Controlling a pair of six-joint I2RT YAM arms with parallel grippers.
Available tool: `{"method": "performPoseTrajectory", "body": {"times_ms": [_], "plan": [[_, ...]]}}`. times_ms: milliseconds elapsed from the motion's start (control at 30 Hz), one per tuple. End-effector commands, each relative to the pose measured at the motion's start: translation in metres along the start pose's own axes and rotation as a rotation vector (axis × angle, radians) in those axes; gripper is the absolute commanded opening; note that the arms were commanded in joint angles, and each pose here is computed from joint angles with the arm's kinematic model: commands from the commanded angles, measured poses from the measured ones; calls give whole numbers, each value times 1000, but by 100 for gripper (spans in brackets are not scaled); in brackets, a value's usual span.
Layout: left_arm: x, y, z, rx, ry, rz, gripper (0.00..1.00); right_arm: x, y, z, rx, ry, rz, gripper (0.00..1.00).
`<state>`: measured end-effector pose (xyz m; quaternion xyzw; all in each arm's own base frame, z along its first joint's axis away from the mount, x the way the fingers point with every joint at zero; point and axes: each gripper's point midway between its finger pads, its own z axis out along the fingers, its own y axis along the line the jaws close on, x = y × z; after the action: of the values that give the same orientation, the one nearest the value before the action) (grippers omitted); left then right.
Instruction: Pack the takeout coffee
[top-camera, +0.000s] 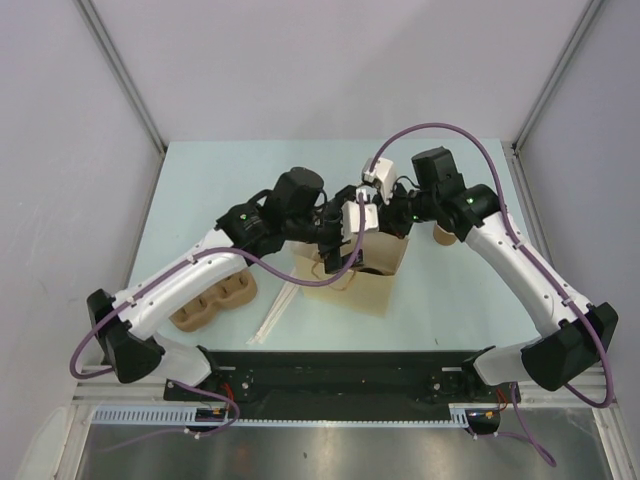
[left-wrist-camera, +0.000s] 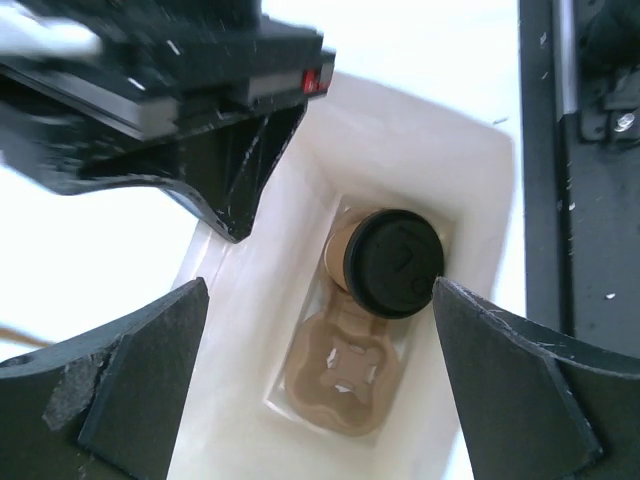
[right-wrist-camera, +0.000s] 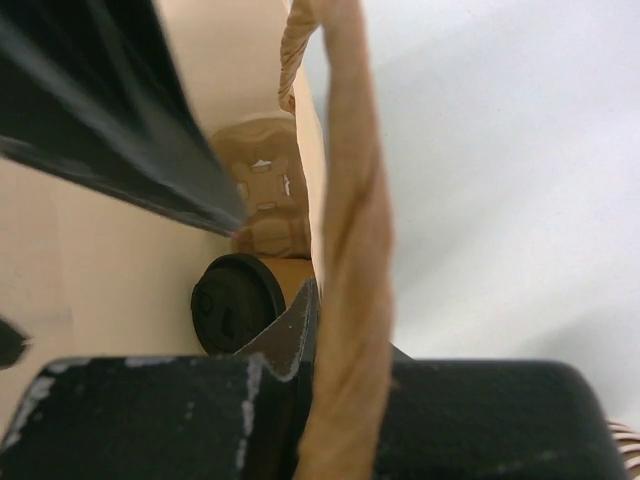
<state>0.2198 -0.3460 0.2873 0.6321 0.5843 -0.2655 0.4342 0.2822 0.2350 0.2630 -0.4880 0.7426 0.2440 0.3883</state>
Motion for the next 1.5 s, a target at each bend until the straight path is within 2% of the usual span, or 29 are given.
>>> {"method": "performPoseTrajectory", "body": {"times_ms": [0, 233, 333, 467, 733, 967, 1100, 1267, 1467], "plan": [[-41, 5, -36, -27, -100, -19, 98, -8, -3, -12, 31, -35, -22, 0], [-59, 48, -74, -190, -207, -209, 93, -5, -9, -21, 60, -33, 4, 0], [-53, 69, -89, -266, -217, -290, 91, -1, -15, -25, 77, -27, 14, 0], [-20, 100, -100, -348, -176, -421, 91, 1, -24, -29, 101, -29, 24, 0], [50, 131, -99, -441, -74, -606, 88, 1, -52, -37, 174, -37, 29, 0], [104, 139, -89, -485, 35, -738, 80, 6, -88, -41, 235, -41, 72, 0], [136, 134, -80, -501, 109, -800, 70, 5, -105, -42, 258, -48, 92, 0], [173, 115, -65, -469, 187, -871, 65, -3, -126, -43, 290, -66, 104, 0], [224, 85, -52, -448, 320, -958, 53, -7, -140, -39, 299, -74, 123, 0]]}}
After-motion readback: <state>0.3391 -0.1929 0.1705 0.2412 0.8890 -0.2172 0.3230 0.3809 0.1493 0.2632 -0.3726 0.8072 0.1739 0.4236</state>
